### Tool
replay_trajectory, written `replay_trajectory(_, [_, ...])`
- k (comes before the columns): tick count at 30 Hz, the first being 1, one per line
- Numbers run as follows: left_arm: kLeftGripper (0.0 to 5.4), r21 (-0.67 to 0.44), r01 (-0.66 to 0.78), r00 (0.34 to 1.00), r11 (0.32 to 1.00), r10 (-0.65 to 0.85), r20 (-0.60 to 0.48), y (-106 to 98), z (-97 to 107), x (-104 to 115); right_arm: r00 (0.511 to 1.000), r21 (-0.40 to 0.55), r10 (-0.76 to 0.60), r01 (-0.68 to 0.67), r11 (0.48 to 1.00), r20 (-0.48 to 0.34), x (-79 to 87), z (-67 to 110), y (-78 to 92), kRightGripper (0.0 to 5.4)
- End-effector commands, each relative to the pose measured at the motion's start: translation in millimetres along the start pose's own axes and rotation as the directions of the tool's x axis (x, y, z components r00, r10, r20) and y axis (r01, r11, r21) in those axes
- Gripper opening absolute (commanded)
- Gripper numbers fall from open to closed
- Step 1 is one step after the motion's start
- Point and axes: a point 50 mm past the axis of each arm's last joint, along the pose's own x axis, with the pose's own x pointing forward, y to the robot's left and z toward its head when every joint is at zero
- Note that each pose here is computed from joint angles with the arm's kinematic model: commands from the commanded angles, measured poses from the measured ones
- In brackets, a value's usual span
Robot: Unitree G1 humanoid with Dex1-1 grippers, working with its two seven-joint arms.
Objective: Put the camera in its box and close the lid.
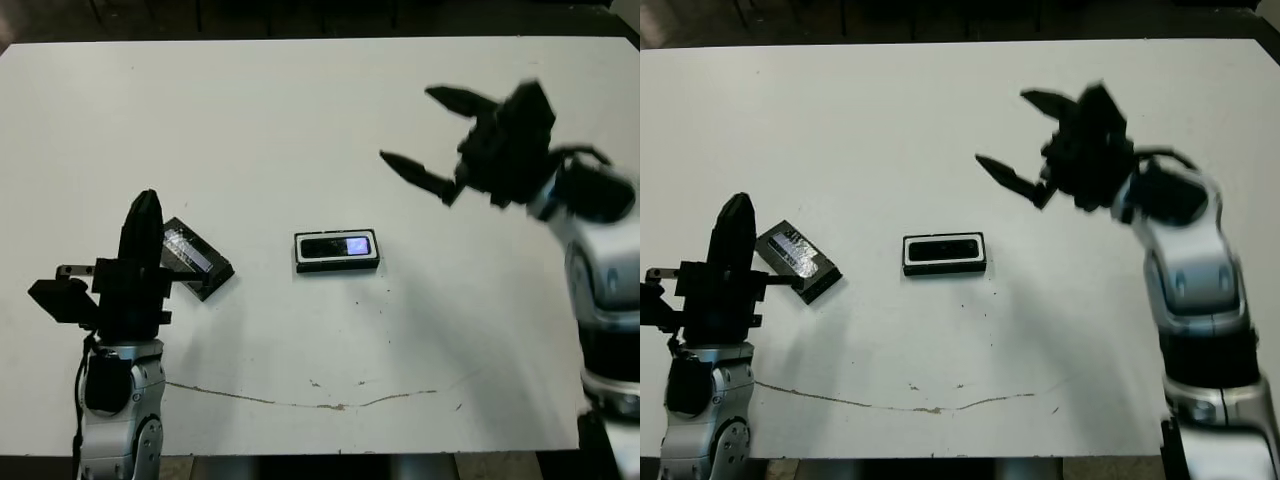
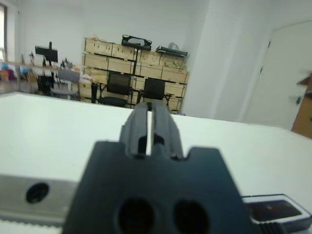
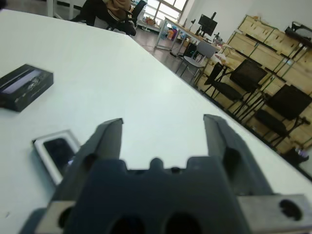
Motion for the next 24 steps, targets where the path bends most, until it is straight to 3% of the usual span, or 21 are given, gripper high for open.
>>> replay_trajectory(1, [0.0, 0.137, 0.046, 0.998, 0.989, -0.04, -0.051, 19, 12, -6, 0.998, 0.012, -0.065, 0.066, 0.998, -0.018, -19.1, -10.3, 3.2, 2.93])
replay_trajectory(8, [0.0, 0.26, 0.134, 0.969, 0.956, -0.072, -0.235, 55, 44, -13, 0.995, 0.044, -0.104, 0.104, 0.994, -0.004, -34.3, -15.3, 7.3, 1.66])
replay_trajectory(13, [0.0, 0.218, 0.177, 0.905, 0.96, -0.072, -0.419, 73, 43, -11, 0.992, 0.053, -0.128, 0.128, 0.99, -0.004, -35.6, -12.2, 12.1, 0.76])
replay_trajectory(17, [0.0, 0.214, 0.22, 0.815, 0.952, -0.059, -0.576, 86, 42, -5, 0.991, 0.057, -0.133, 0.133, 0.99, -0.001, -35.2, -10.4, 12.2, 0.05])
replay_trajectory(24, [0.0, 0.097, 0.382, 0.63, 0.919, -0.182, -0.755, 97, 34, 8, 0.991, 0.087, -0.136, 0.136, 0.987, 0.001, -36.6, -7.1, 10.1, 0.02])
